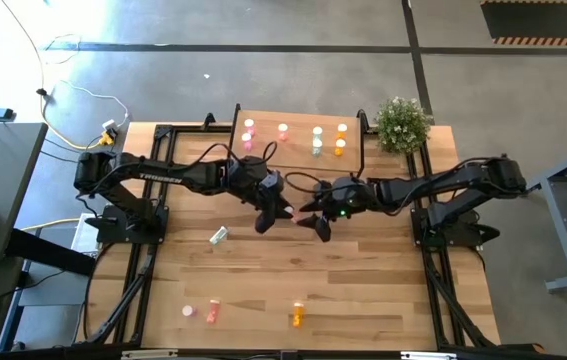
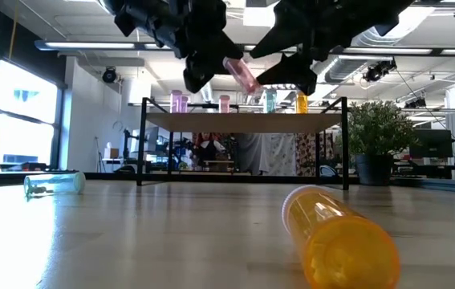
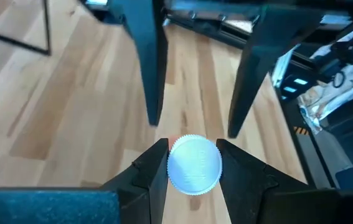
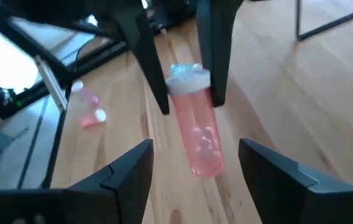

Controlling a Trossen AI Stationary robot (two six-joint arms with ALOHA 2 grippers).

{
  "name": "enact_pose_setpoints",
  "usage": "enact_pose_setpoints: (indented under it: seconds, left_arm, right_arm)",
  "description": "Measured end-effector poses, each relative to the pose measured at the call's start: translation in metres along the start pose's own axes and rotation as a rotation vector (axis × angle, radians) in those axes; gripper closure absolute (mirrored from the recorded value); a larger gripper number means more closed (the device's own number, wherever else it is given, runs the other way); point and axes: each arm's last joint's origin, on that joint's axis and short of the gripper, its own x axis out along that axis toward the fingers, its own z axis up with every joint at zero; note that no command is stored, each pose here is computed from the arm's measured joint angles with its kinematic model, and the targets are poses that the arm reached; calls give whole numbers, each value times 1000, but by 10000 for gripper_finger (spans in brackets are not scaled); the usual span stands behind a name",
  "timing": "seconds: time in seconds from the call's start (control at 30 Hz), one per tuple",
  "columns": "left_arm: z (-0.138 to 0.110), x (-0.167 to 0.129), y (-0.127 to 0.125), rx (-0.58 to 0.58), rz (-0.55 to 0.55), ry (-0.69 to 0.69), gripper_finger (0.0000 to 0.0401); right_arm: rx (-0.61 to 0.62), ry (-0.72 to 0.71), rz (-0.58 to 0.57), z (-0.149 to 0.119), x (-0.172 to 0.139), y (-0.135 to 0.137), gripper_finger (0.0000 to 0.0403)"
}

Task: Pick and place medicine bottles onto shelf by color
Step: Put the top pink pill bottle aligned with the other pink pill bottle on the shelf

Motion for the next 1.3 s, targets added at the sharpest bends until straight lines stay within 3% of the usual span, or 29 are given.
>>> enact_pose_setpoints:
  seconds: [0.23, 0.6, 0.87, 1.07, 1.3]
  left_arm:
    - [6, -18, 12, -10, 44, -9, 288]
    - [22, -75, 46, -14, 187, -80, 288]
    - [50, -115, 55, 100, 305, -3, 288]
    - [66, -132, 62, 162, 426, -17, 288]
    - [71, -134, 59, 173, 433, -29, 288]
  right_arm:
    - [48, -76, -28, 14, -13, -10, 176]
    - [75, -242, -181, 34, -34, -23, 176]
    - [78, -294, -275, 38, -38, -31, 176]
    - [98, -307, -290, 39, -38, -31, 176]
    - [74, -304, -294, 39, -38, -31, 176]
